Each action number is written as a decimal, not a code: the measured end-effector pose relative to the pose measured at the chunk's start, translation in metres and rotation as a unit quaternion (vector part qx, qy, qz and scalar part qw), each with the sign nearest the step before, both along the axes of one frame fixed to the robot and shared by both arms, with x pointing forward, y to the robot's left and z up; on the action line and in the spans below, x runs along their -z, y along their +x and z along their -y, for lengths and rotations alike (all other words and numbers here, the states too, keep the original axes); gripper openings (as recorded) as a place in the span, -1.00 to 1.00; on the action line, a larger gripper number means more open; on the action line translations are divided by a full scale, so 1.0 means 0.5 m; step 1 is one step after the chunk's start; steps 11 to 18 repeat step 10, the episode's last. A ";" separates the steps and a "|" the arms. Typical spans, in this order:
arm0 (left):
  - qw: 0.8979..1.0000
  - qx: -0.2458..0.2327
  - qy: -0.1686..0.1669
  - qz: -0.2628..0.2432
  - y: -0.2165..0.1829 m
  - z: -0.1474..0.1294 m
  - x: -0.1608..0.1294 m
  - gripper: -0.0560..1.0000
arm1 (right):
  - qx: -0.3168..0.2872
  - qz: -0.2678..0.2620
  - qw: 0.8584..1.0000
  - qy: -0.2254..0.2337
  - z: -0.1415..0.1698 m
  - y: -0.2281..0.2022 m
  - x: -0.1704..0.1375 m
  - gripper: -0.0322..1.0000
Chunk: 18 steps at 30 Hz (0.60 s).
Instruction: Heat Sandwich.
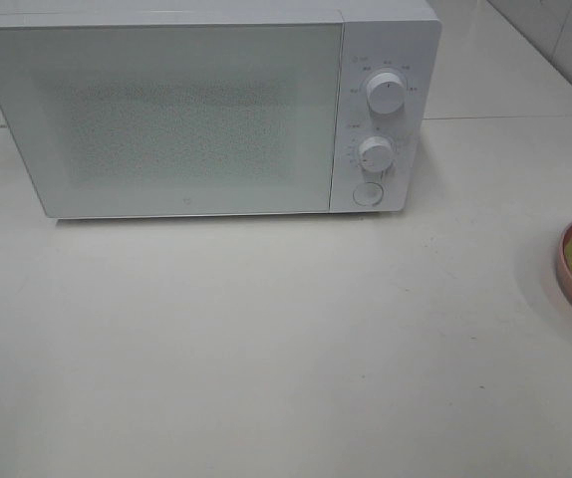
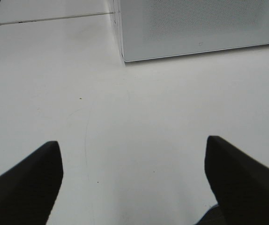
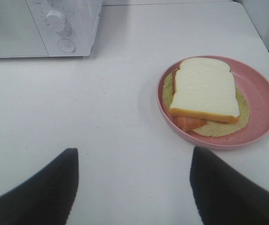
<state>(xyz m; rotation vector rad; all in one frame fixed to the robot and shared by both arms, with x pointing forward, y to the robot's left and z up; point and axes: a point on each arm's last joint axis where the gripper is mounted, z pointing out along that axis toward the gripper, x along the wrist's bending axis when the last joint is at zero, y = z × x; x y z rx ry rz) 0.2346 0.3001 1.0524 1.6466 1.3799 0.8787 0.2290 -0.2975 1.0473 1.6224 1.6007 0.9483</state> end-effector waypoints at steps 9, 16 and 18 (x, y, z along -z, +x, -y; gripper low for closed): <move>1.000 0.000 0.000 0.000 0.000 0.000 0.000 0.55 | 0.000 0.000 1.000 0.000 0.000 0.000 0.000 0.35; 1.000 0.000 0.000 0.000 0.000 0.000 0.000 0.55 | 0.000 0.000 1.000 0.000 0.000 0.000 0.000 0.35; 1.000 0.000 0.000 0.000 0.000 0.000 0.000 0.55 | 0.000 0.000 1.000 0.000 0.000 0.000 0.000 0.35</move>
